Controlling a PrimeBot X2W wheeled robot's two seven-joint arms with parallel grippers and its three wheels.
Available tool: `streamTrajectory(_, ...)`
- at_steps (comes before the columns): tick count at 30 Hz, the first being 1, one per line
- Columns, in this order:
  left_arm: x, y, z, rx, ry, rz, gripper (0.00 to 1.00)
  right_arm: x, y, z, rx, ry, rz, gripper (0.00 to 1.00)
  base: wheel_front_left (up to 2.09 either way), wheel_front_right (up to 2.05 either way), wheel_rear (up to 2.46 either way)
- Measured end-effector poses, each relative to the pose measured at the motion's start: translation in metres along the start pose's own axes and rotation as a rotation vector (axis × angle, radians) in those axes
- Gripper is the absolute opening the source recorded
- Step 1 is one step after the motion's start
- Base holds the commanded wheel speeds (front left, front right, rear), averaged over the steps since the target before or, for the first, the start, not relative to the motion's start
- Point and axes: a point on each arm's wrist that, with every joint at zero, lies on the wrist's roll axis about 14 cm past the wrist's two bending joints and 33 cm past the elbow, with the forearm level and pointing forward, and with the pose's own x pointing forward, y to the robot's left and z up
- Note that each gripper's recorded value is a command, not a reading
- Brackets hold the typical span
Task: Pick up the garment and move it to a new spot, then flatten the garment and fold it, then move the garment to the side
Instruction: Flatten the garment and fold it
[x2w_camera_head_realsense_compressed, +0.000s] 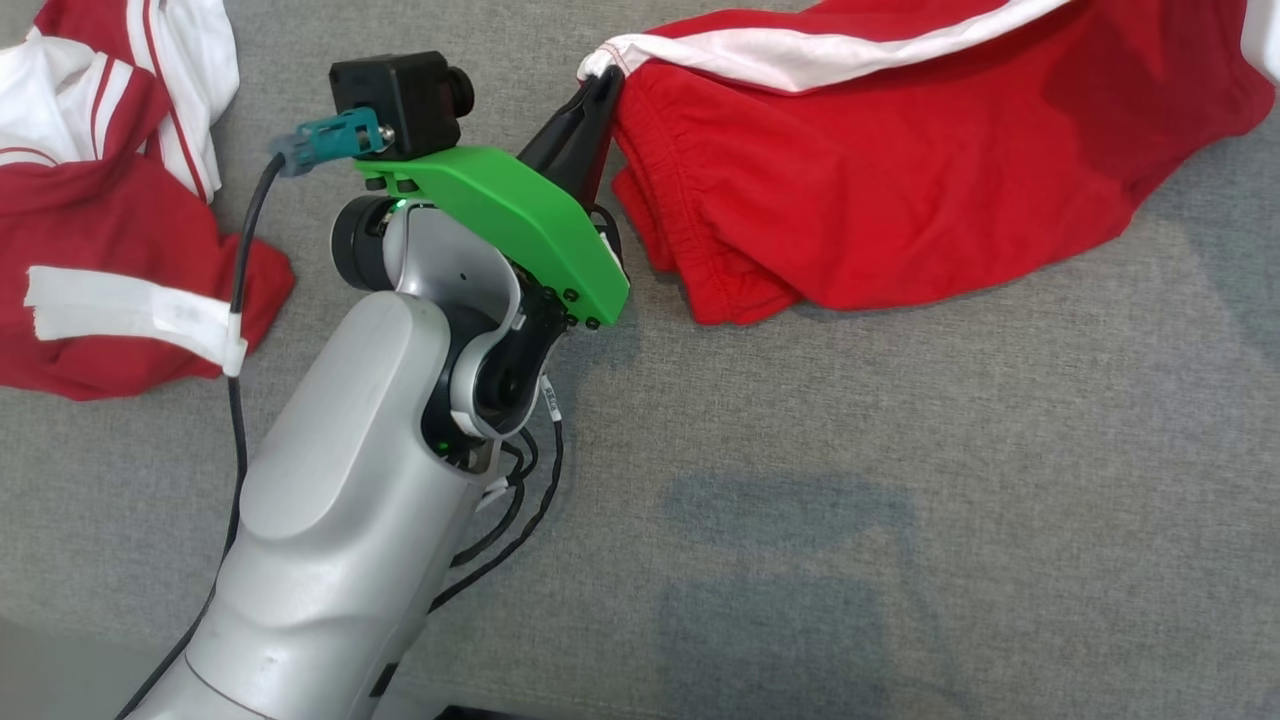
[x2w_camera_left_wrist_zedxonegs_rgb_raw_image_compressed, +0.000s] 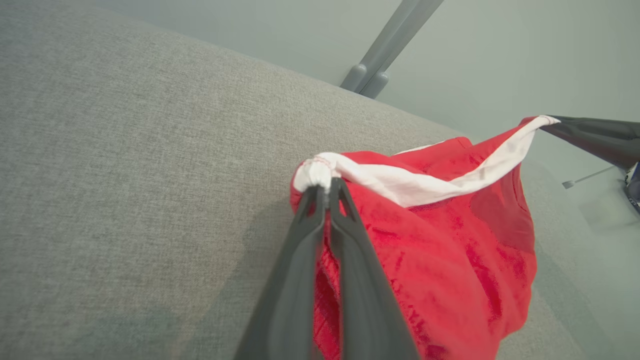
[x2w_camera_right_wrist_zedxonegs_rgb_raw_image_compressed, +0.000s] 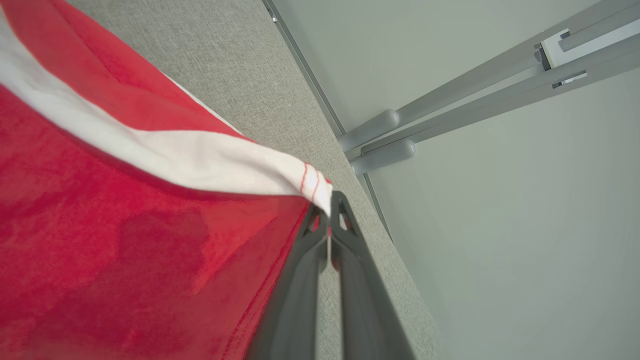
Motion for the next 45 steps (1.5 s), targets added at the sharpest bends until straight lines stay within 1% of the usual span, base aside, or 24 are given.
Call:
streamTrajectory(3,0.005,0.014,-0.008,0.002,0.020,0.039,0.00,0.012,0.001,-0.002,0.019,-0.009,0.002,0.00,0.00,0.00,0.00)
streamTrajectory(5,0.007,0.016,-0.009,0.005,0.015,0.041,0.00,0.018,-0.003,-0.003,0.035,-0.015,-0.007,0.00,0.00,0.00,0.00)
streamTrajectory(6,0.009,0.016,-0.008,0.010,0.010,0.036,0.46,0.020,-0.007,-0.003,0.041,-0.021,-0.017,0.00,0.00,0.00,0.00)
streamTrajectory(7,0.009,0.015,-0.007,0.015,0.000,0.029,1.00,0.023,-0.010,-0.002,0.049,-0.031,-0.025,0.00,0.00,0.00,0.00)
streamTrajectory(8,0.010,0.015,-0.008,0.020,0.003,0.026,1.00,0.026,-0.012,0.000,0.059,-0.043,-0.030,0.23,0.00,0.00,0.00)
streamTrajectory(9,0.011,0.015,-0.009,0.020,0.005,0.026,1.00,0.028,-0.014,0.002,0.063,-0.057,-0.035,1.00,0.00,0.00,0.00)
streamTrajectory(10,0.011,0.015,-0.010,0.023,0.006,0.024,1.00,0.031,-0.015,0.005,0.061,-0.079,-0.040,1.00,0.00,0.00,0.00)
streamTrajectory(15,0.011,0.015,-0.011,0.048,-0.008,0.016,1.00,0.043,-0.017,0.005,0.087,-0.103,-0.055,1.00,0.00,0.00,0.00)
streamTrajectory(19,0.010,0.007,-0.002,0.087,-0.064,-0.018,1.00,0.041,-0.025,0.012,0.113,-0.163,-0.079,1.00,0.00,0.00,0.00)
streamTrajectory(22,0.003,0.005,0.008,0.144,-0.119,-0.032,1.00,0.034,-0.032,0.018,0.152,-0.221,-0.108,1.00,0.00,0.00,0.00)
streamTrajectory(24,-0.004,0.002,0.016,0.186,-0.174,-0.037,1.00,0.029,-0.031,0.021,0.184,-0.258,-0.118,1.00,0.00,0.00,0.00)
streamTrajectory(26,-0.012,0.000,0.023,0.207,-0.240,-0.035,1.00,0.023,-0.035,0.020,0.252,-0.296,-0.143,1.00,0.00,0.00,0.00)
streamTrajectory(28,-0.021,0.003,0.030,0.240,-0.310,-0.008,1.00,0.015,-0.040,0.019,0.332,-0.334,-0.177,1.00,0.00,0.00,0.00)
streamTrajectory(30,-0.031,0.006,0.033,0.296,-0.360,0.025,1.00,0.008,-0.042,0.019,0.431,-0.379,-0.212,1.00,0.00,0.00,0.00)
streamTrajectory(34,-0.051,0.012,0.033,0.265,-0.418,0.096,1.00,-0.005,-0.036,0.011,0.592,-0.413,-0.267,1.00,0.00,0.00,0.00)
streamTrajectory(35,-0.051,0.012,0.033,0.265,-0.418,0.096,1.00,-0.005,-0.036,0.011,0.592,-0.413,-0.267,1.00,0.00,0.00,0.00)
streamTrajectory(40,-0.083,0.004,0.052,0.254,-0.526,0.115,1.00,-0.026,-0.026,-0.008,0.697,-0.387,-0.327,1.00,0.00,0.00,0.00)
streamTrajectory(45,-0.111,0.001,0.040,0.302,-0.530,0.090,1.00,-0.047,-0.015,-0.017,0.777,-0.378,-0.362,1.00,0.00,0.00,0.00)
